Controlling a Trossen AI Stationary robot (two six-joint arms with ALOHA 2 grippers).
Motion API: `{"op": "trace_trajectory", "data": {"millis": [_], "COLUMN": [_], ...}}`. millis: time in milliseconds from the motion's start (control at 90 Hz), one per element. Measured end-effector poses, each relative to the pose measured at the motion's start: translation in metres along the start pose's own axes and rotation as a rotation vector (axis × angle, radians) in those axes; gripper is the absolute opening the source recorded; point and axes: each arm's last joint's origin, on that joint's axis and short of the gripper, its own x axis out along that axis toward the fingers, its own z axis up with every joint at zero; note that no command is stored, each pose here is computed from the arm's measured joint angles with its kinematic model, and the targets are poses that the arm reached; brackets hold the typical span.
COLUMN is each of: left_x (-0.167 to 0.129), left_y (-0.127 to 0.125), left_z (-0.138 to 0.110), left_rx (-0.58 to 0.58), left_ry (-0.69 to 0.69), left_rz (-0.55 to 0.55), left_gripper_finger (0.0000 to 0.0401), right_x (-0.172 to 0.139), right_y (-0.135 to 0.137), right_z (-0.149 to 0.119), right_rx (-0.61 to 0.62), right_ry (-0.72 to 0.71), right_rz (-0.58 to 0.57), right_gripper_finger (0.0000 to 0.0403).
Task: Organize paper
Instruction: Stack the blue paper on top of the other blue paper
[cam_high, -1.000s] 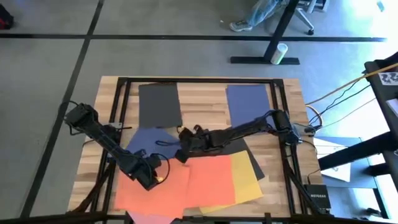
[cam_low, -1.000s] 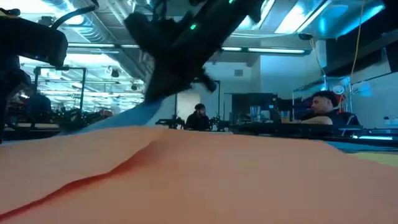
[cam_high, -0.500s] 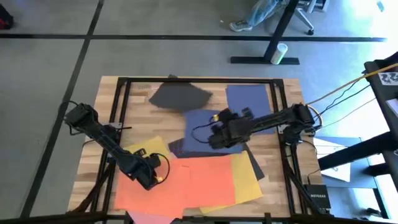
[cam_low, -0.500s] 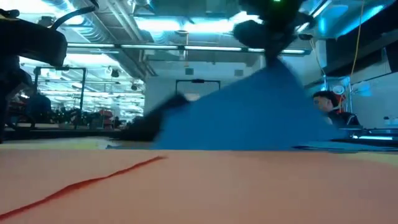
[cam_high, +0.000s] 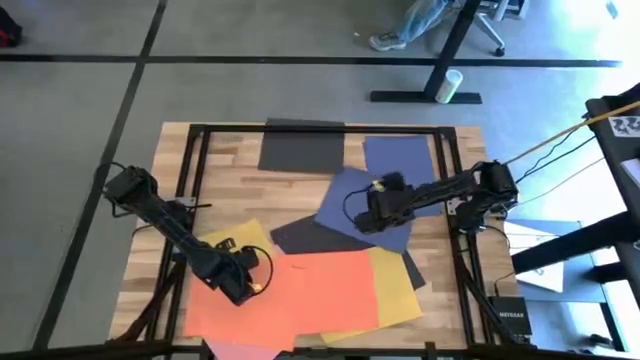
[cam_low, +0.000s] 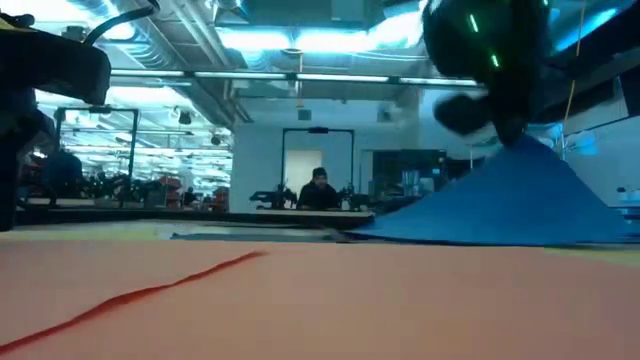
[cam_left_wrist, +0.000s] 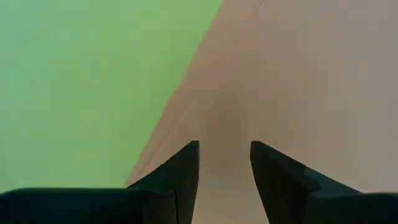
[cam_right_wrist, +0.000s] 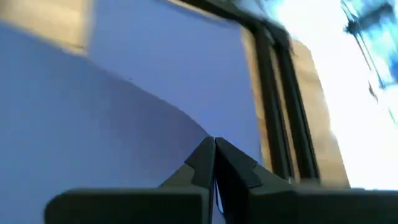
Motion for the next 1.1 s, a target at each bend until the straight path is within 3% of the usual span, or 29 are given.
{"op": "trace_trajectory", "data": {"millis": [178, 511, 789, 1100], "left_x": [0.000, 0.001, 0.001, 0.001], "left_y": [0.000, 0.002, 0.002, 0.001], "left_z": [0.000, 0.004, 0.004, 0.004], "left_rx": [-0.006, 0.010, 0.032, 0.007], "left_ry": [-0.004, -0.049, -0.049, -0.057], "left_rz": [0.003, 0.026, 0.028, 0.022], "left_gripper_finger": [0.0129, 0.0129, 0.0129, 0.0129], "right_x": [0.035, 0.079, 0.078, 0.061], "right_y": [-0.018, -0.004, -0.022, -0.037], "right_z": [-0.025, -0.047, -0.047, -0.068], "right_rx": [0.180, 0.348, 0.234, 0.127], "right_ry": [0.011, 0.067, 0.096, 0.171], "right_rz": [-0.145, 0.004, -0.173, -0.237], "right_gripper_finger": [0.0000, 0.0000, 0.0000, 0.0000]}}
